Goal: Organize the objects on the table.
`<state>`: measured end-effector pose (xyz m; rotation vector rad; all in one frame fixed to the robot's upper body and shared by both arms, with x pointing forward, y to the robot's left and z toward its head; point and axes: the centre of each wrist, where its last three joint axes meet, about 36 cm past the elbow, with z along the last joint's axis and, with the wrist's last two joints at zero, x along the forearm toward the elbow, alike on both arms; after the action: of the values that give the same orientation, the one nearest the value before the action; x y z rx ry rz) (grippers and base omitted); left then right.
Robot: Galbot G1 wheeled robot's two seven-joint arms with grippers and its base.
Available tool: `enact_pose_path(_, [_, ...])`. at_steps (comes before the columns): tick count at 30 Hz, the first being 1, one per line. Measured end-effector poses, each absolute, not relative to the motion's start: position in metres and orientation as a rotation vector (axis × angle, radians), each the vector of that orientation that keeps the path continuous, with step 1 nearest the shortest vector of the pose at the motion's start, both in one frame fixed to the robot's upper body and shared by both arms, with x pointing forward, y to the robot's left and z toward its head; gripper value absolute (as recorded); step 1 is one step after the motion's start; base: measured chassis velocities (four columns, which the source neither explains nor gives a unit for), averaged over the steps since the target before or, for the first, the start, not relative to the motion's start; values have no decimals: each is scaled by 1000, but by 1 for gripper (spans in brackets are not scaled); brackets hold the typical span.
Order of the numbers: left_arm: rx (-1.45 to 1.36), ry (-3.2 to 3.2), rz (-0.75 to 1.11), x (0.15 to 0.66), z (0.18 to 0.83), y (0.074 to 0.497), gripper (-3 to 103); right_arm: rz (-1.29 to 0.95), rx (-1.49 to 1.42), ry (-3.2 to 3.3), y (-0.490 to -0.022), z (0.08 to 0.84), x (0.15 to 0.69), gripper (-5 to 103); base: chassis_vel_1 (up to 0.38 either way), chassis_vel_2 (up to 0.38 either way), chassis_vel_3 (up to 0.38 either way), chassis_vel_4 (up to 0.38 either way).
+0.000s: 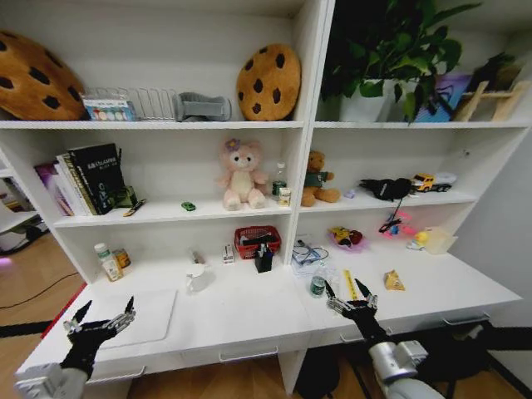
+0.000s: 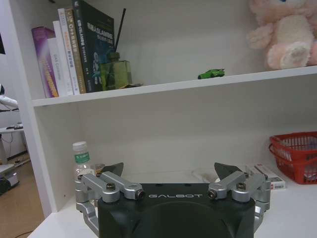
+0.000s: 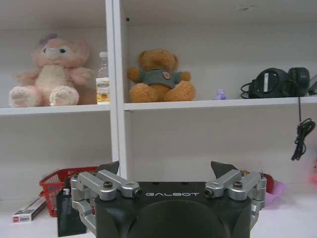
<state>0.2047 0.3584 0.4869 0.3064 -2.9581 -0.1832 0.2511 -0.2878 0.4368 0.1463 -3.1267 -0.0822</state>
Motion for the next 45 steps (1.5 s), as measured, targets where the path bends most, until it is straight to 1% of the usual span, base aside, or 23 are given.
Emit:
enact_pose_path(19, [306,-2958,-183,205,487,358,100,-82,147,-3128,-288,437,251,100,-215,-201,206,214])
enact_pose_path(35, [307,-2958,-184,205,487,358,100,-82,148,-3128,-288,437,251,100,-8,1,8,9])
enact_pose_path(45, [306,-2958,-183,205,487,358,100,-82,148,-3128,-288,437,251,100,-148,-156,144,145])
